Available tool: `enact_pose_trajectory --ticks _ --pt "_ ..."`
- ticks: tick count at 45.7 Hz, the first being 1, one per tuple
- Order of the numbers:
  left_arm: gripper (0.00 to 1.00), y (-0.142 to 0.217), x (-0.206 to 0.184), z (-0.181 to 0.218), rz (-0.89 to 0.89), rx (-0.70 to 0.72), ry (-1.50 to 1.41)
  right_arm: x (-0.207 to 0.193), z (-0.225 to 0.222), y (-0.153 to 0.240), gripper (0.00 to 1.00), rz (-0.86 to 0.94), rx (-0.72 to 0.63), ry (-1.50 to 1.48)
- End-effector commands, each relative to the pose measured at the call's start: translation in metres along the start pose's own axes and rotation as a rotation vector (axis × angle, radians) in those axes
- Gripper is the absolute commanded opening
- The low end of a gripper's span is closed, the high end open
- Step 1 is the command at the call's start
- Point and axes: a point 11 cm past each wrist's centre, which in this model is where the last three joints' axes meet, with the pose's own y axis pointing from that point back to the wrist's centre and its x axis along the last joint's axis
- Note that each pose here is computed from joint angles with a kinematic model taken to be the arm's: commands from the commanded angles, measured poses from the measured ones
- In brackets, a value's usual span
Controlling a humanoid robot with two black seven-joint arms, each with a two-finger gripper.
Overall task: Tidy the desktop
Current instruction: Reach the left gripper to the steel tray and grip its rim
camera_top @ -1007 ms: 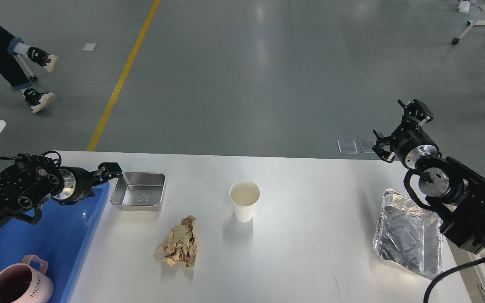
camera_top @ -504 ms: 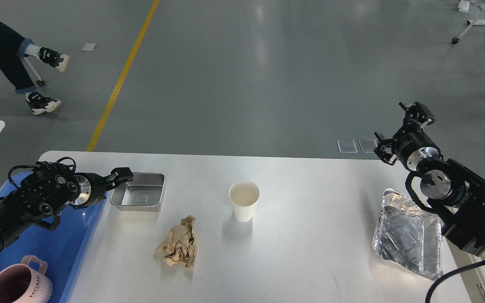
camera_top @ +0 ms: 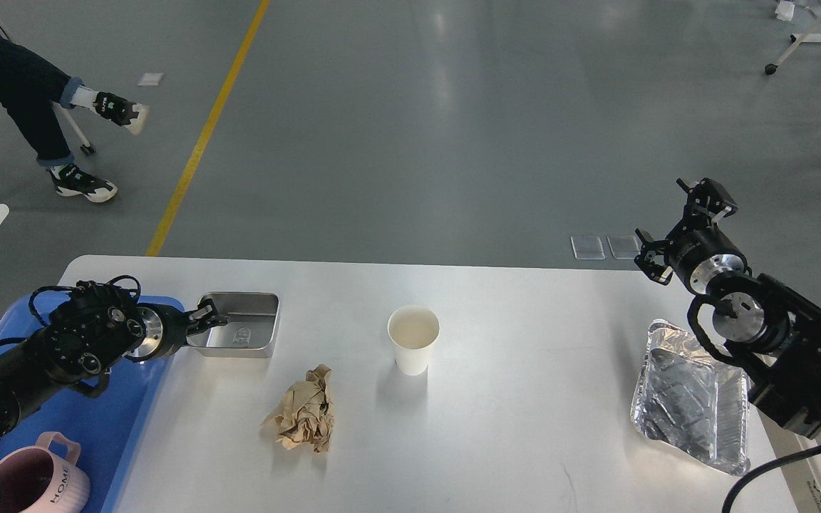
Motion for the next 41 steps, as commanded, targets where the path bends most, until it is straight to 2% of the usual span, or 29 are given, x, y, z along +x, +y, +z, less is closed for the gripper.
enact_pose_trajectory --ticks 1,17,23,25,29,33,36,41 --pt "0.62 -0.002 -0.004 0.002 -0.009 0.001 -0.009 0.000 -0.001 0.000 1.00 0.001 0.002 -0.001" --pt "0.42 -0.003 -0.012 -0.003 -0.051 0.041 -0.039 0.003 0.000 0.001 1.00 0.007 0.001 0.001" --pt "0.33 -0.003 -0.015 -0.004 -0.083 0.060 -0.045 0.004 -0.001 0.001 1.00 0.008 0.003 0.001" --pt "0.27 -0.003 -0.014 -0.003 -0.072 0.053 -0.030 0.004 -0.001 0.001 1.00 0.010 0.003 0.001" --pt "0.24 -0.007 -0.020 0.006 -0.069 0.041 -0.036 0.004 -0.001 0.001 1.00 0.010 0.003 -0.001" --pt "0.16 -0.007 -0.019 0.006 -0.072 0.047 -0.039 0.005 -0.002 0.001 1.00 0.011 0.004 0.002" --pt "0.06 -0.007 -0.019 0.006 -0.075 0.059 -0.042 0.005 -0.002 0.001 1.00 0.011 0.004 0.002" --pt "0.00 -0.007 -0.021 0.007 -0.082 0.062 -0.046 0.005 -0.002 0.001 1.00 0.011 0.004 0.002"
